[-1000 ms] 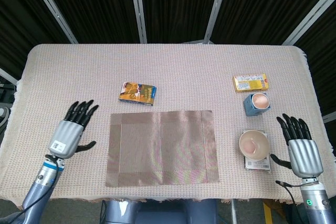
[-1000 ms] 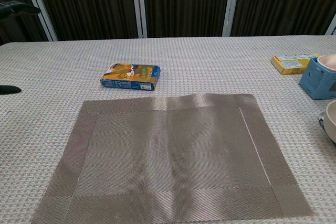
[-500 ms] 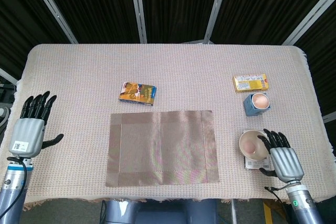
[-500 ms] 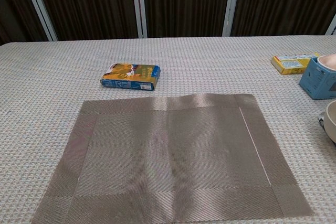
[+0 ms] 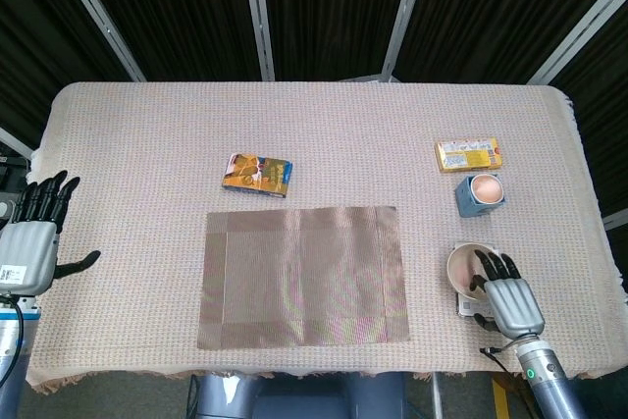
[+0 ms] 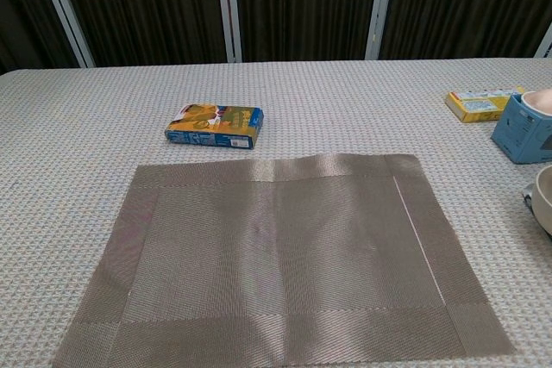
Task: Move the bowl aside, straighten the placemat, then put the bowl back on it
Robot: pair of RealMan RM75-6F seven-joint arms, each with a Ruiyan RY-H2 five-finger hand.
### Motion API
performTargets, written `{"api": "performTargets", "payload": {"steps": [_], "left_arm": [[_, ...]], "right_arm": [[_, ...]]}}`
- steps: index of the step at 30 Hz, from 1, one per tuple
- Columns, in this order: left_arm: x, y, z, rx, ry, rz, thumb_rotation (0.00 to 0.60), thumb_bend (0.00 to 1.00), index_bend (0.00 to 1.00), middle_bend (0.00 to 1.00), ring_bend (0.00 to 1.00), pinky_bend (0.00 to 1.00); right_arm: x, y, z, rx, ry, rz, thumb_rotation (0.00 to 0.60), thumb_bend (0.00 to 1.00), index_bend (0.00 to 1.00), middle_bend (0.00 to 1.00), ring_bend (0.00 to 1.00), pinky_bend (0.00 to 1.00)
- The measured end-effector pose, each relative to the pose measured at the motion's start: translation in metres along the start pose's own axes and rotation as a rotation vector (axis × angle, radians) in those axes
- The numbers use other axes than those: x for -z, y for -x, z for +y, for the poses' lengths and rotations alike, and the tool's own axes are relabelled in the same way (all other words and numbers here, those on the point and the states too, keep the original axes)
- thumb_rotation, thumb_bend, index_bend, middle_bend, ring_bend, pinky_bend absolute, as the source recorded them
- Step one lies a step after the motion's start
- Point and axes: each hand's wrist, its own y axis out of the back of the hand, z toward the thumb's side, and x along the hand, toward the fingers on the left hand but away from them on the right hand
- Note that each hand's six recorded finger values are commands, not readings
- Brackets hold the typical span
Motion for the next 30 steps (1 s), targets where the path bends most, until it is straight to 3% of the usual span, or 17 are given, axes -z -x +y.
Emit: {"api": "performTargets", "payload": {"steps": [4,10,18,30], "left_arm": [[0.001,0.000,0.001,-0.005,0.002,0.002,0.600,0.00,0.00,0.00,0.00,0.00],[0.002,0.000,0.001,-0.002,0.004,0.005,0.600,0.00,0.00,0.00,0.00,0.00],[0.001,-0.001,-0.002,0.011,0.004,-0.003,0.600,0.00,0.00,0.00,0.00,0.00],[0.006,-0.005,-0.005,0.023,0.005,0.011,0.600,0.00,0.00,0.00,0.00,0.00]], "right_arm": [[-0.005,0.007,0.004,0.047,-0.012,0.007,0.600,0.31,0.79,0.00,0.00,0.00],[-0.017,0.010,0.024,0.184,0.002,0.046,0.600,0.30,0.80,0.00,0.00,0.00],[-0.051,0.016,0.060,0.310,-0.005,0.186,0.600,0.30,0.80,0.00,0.00,0.00],[-0.144,0.053,0.084,0.263,-0.143,0.471,0.600,0.30,0.79,0.01,0.00,0.00]]}}
